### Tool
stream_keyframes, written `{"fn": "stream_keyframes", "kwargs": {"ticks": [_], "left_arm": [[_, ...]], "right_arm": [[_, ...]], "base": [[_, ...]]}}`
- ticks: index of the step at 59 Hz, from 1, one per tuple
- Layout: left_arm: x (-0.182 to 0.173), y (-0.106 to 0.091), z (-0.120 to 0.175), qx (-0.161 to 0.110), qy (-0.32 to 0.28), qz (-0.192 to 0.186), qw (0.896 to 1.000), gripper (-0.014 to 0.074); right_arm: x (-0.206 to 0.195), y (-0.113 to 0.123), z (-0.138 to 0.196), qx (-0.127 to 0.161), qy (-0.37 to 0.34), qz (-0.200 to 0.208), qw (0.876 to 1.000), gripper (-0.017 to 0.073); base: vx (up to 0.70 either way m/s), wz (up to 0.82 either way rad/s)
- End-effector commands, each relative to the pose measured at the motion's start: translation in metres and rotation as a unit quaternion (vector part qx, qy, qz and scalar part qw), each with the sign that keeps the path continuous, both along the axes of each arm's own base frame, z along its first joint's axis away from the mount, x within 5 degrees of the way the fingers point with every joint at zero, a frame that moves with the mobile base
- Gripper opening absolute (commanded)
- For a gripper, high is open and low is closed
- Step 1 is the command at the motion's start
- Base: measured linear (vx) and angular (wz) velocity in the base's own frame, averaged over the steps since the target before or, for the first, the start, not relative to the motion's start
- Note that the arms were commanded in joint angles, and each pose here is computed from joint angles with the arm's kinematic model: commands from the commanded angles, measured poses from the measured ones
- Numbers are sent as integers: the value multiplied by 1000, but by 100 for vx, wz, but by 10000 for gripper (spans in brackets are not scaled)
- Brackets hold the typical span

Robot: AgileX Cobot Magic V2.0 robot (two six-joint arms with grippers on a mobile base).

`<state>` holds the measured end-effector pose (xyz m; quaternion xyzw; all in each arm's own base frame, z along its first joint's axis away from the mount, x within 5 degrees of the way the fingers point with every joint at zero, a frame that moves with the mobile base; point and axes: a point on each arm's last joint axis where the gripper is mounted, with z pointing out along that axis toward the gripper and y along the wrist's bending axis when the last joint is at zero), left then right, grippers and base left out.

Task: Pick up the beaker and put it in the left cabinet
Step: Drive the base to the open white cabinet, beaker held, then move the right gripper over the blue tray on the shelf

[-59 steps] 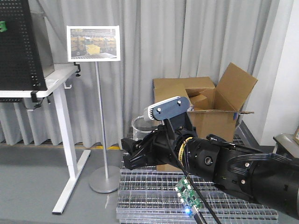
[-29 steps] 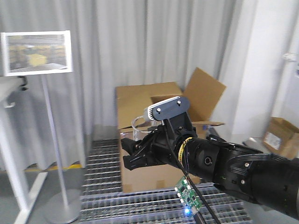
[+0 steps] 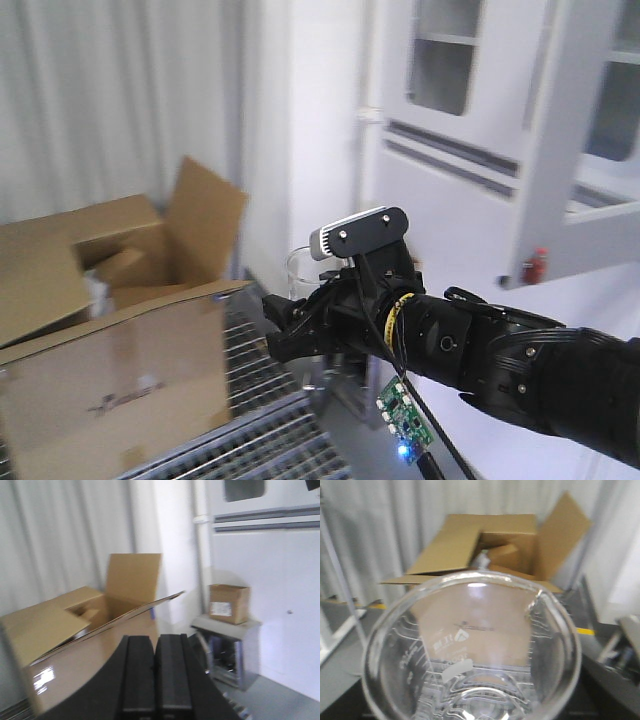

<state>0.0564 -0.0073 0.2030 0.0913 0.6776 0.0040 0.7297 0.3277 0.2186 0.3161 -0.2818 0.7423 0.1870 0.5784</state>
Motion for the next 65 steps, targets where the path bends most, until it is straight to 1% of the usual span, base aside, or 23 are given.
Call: {"fn": "stream_keyframes", "kwargs": {"ticks": [1, 42, 65], "left_arm": [[-1, 0, 2, -8, -38, -2, 999, 1], [-1, 0, 2, -8, -38, -2, 999, 1], [-1, 0, 2, -8, -38, -2, 999, 1]], "right_arm": [[-9, -3, 33, 35, -40, 15, 998, -1], [-9, -3, 33, 36, -40, 15, 998, -1], [-9, -3, 33, 36, -40, 16, 998, -1]], "base": [[20, -77], [18, -71], [21, -61]]}}
